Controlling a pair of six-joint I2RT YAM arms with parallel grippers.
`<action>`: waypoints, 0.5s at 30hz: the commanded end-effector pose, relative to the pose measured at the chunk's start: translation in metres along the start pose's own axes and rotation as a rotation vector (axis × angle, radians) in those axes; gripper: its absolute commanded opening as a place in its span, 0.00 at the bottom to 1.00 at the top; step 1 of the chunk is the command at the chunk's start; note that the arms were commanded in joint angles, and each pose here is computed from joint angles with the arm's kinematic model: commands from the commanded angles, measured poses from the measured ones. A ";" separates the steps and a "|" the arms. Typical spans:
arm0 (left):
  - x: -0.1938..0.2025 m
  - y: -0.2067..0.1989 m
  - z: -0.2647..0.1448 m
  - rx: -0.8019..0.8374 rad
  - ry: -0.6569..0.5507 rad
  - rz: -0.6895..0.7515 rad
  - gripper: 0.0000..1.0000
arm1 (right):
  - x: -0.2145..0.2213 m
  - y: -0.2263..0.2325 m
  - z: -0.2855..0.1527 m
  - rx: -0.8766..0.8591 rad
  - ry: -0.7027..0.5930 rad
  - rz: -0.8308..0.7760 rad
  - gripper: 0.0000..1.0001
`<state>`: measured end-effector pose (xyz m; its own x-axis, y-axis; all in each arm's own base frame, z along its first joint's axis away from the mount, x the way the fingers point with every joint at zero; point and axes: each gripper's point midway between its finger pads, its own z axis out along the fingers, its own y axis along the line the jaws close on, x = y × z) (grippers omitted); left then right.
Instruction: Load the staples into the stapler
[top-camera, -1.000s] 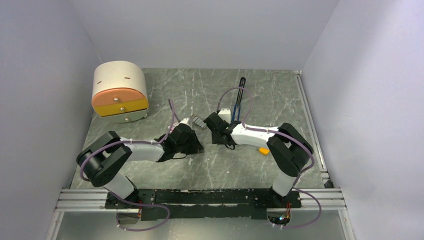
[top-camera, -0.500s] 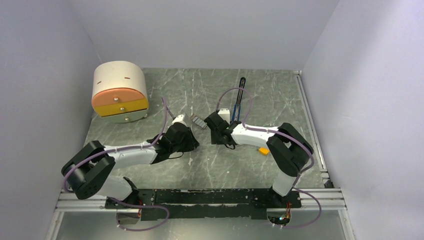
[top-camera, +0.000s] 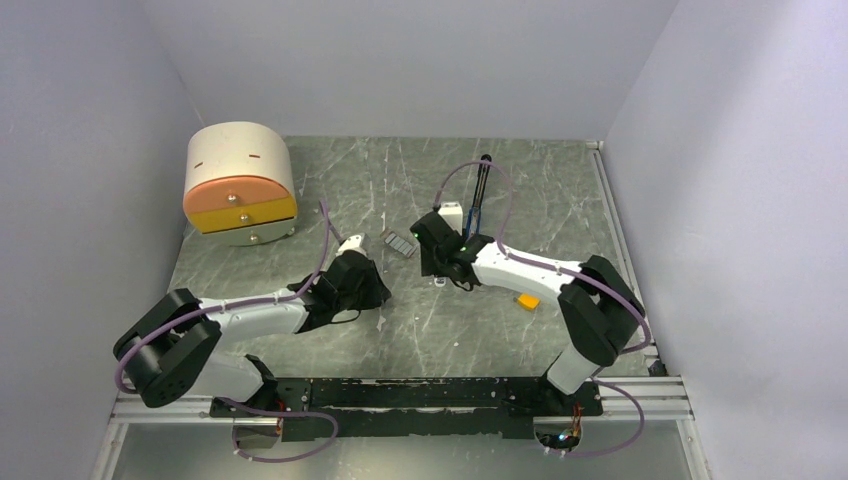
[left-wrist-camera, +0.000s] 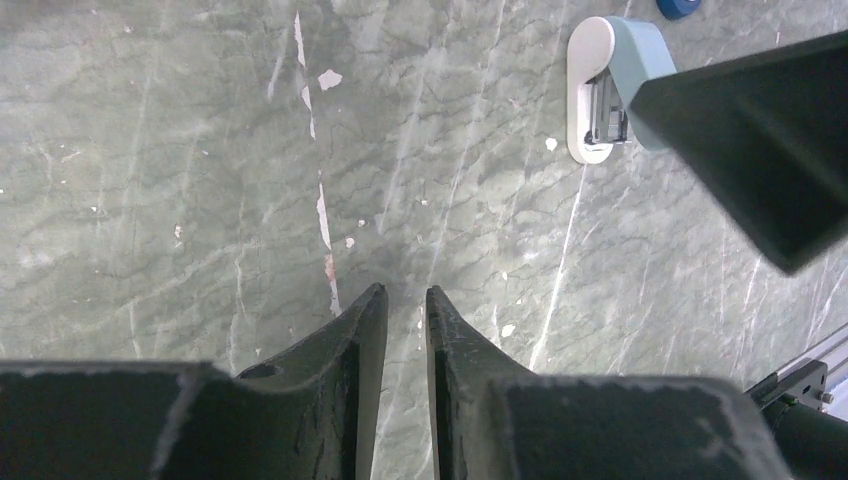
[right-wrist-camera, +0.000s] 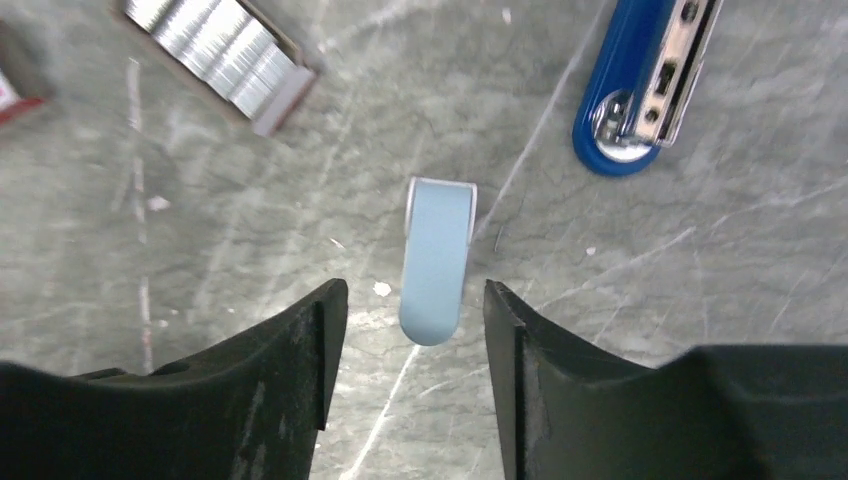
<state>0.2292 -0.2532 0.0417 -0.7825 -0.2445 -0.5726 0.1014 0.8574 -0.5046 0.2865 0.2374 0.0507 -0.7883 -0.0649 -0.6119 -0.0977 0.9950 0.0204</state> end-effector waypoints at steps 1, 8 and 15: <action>-0.007 0.002 -0.002 -0.010 -0.031 0.018 0.27 | -0.031 -0.001 -0.018 0.001 -0.085 0.013 0.53; -0.003 0.006 -0.001 -0.018 -0.024 0.018 0.27 | -0.012 -0.004 -0.005 0.027 -0.019 -0.004 0.27; 0.001 0.009 -0.001 -0.021 -0.019 0.016 0.27 | 0.026 -0.005 0.012 0.027 0.113 -0.030 0.14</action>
<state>0.2267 -0.2497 0.0374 -0.7855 -0.2354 -0.5723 0.1009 0.8637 -0.4938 0.2893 0.2391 0.0511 -0.7928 -0.0760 -0.6047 -0.1024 0.9947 0.0092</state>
